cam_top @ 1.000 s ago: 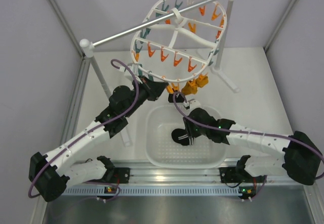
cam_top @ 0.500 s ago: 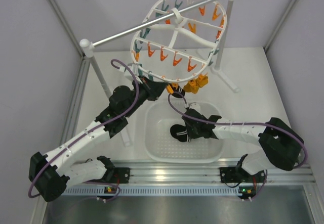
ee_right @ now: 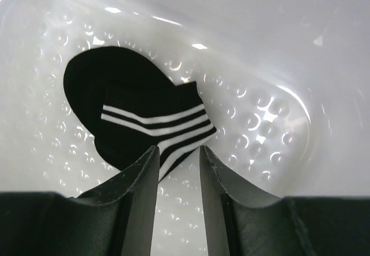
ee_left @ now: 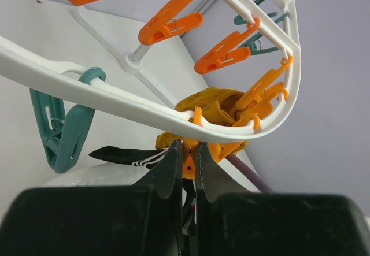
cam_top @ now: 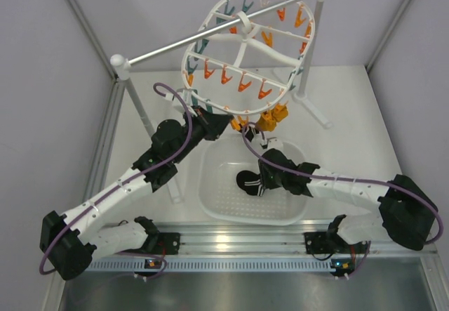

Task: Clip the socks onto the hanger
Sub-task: Pick up the sock from the bin.

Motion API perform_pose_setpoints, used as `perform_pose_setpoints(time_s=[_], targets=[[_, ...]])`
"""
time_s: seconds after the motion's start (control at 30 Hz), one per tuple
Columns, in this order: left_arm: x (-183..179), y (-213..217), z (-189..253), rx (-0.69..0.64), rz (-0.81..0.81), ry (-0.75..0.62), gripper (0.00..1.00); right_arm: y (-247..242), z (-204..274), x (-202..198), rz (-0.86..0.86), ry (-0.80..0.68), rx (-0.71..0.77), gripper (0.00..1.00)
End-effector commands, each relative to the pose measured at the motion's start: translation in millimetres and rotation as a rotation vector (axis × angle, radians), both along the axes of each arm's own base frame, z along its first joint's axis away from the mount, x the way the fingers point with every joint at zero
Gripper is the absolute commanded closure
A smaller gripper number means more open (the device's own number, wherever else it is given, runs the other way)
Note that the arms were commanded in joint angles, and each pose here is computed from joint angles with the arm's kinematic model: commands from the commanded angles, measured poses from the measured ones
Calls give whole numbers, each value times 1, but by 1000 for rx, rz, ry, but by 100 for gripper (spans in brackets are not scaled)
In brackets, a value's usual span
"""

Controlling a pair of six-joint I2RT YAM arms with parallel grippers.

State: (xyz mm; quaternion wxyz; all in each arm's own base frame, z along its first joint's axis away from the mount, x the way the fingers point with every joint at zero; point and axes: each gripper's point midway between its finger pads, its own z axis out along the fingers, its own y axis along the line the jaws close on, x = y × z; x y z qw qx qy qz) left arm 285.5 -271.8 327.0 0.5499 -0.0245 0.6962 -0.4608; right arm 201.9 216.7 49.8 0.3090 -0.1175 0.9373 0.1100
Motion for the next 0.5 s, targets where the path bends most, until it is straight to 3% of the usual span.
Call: perform_pose_setpoints(time_s=[0.0,0.3,0.4,0.43,0.47], targets=[[3,0,-3,-27,6,14,100,16,10,19,22,-96,31,66],[5,0,-6,-18,14,20,100,19,-23,17,65,-46,-52,67],[4,2,-7,-16,19,20,100,19,-29,17,74,-48,-62,78],[4,2,-6,-16,19,20,100,17,-28,18,70,-52,-66,94],[4,2,-6,-14,20,19,100,16,-27,18,68,-52,-73,99]])
